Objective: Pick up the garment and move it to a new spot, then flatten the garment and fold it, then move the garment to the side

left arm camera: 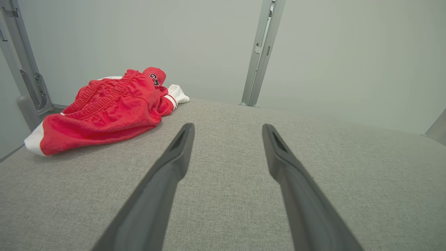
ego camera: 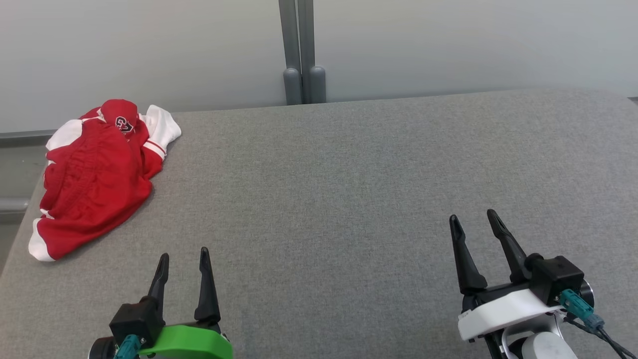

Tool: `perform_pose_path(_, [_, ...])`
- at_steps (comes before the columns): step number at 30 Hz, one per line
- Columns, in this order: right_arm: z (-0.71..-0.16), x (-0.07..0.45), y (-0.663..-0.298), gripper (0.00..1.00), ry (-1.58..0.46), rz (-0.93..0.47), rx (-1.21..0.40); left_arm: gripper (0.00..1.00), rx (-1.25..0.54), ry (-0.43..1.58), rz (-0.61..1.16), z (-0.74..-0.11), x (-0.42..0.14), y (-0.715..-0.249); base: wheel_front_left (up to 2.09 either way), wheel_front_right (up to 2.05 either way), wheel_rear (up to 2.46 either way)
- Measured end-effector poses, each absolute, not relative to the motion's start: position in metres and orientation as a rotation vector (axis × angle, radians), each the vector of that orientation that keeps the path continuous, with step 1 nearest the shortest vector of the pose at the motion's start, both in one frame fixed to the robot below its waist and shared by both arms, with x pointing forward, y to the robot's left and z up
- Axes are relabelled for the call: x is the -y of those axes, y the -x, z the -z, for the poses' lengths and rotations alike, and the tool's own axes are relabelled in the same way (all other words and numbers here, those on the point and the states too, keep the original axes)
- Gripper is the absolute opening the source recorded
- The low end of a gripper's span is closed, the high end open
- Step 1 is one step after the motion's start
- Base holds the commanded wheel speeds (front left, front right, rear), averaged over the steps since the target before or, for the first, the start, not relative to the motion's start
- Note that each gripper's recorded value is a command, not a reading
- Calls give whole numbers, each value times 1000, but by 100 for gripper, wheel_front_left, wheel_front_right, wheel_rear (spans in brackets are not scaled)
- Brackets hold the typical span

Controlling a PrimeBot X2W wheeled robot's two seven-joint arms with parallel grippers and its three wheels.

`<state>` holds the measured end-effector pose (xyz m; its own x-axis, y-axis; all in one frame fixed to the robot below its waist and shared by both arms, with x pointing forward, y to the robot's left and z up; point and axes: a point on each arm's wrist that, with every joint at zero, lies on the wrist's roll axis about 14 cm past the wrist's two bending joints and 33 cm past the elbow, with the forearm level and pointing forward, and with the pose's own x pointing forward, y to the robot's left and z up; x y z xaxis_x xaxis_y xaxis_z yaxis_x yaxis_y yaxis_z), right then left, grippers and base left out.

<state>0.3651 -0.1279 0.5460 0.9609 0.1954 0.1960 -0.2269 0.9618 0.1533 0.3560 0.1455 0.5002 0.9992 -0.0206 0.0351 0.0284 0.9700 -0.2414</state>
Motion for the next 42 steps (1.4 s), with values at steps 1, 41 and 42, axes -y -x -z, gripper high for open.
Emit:
perform_pose_path(1, [-546, 127, -365, 100, -167, -218, 184, 100, 31, 238, 26, -500, -145, -355, 0, 0, 0])
perform_pose_path(41, [-537, 125, -363, 100, -119, -226, 172, 100, 46, 152, 28, -498, -143, -353, 0, 0, 0])
perform_pose_path(42, [-537, 125, -364, 100, -119, -226, 172, 100, 46, 152, 28, -498, -143, -353, 0, 0, 0])
